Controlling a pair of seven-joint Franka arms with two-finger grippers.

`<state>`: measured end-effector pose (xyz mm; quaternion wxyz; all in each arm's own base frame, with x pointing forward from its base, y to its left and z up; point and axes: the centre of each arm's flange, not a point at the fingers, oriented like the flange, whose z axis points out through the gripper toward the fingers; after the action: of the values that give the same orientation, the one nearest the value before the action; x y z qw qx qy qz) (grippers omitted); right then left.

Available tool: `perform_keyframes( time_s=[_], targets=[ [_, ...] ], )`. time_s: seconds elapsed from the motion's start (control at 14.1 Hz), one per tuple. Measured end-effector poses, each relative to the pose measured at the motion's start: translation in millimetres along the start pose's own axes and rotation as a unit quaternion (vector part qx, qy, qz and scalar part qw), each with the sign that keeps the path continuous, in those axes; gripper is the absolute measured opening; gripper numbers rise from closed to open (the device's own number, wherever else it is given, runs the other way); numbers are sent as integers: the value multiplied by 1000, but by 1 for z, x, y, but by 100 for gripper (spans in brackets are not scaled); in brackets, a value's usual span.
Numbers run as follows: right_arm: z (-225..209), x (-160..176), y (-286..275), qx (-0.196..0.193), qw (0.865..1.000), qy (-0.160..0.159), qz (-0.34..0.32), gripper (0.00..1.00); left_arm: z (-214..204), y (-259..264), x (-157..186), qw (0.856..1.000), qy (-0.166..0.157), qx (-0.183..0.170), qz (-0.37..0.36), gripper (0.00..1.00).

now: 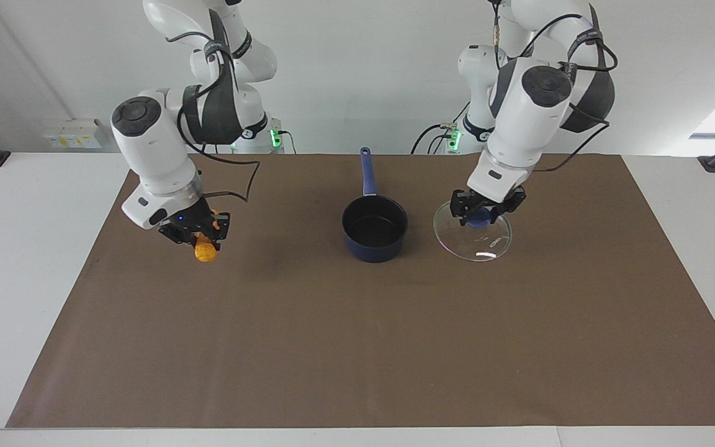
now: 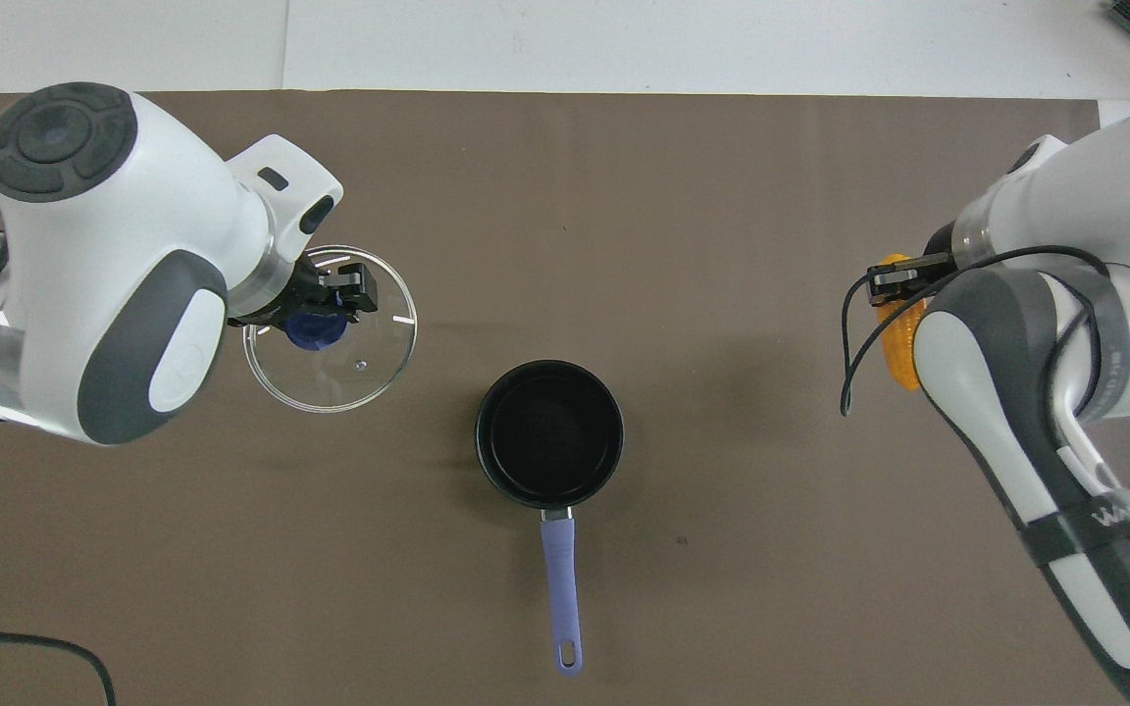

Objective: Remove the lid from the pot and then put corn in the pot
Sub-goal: 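Lift the lid with the left gripper while the right gripper grasps the corn, then set the lid down with the left gripper while the right gripper carries corn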

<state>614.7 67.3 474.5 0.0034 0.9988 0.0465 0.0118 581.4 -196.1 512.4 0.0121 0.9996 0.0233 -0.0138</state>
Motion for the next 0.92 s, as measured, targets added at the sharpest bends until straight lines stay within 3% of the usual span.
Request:
perform_keyframes(
  time_s=[0.43,0.92],
  targets=[
    [-10,-14,-128,4,999,-1,43,39,18,-104,23,1000,-21,2,3,66],
    [-7,-45,-237,20,999,1,39,39,65,-190,-11,999,-46,-2,-26,66]
  ],
)
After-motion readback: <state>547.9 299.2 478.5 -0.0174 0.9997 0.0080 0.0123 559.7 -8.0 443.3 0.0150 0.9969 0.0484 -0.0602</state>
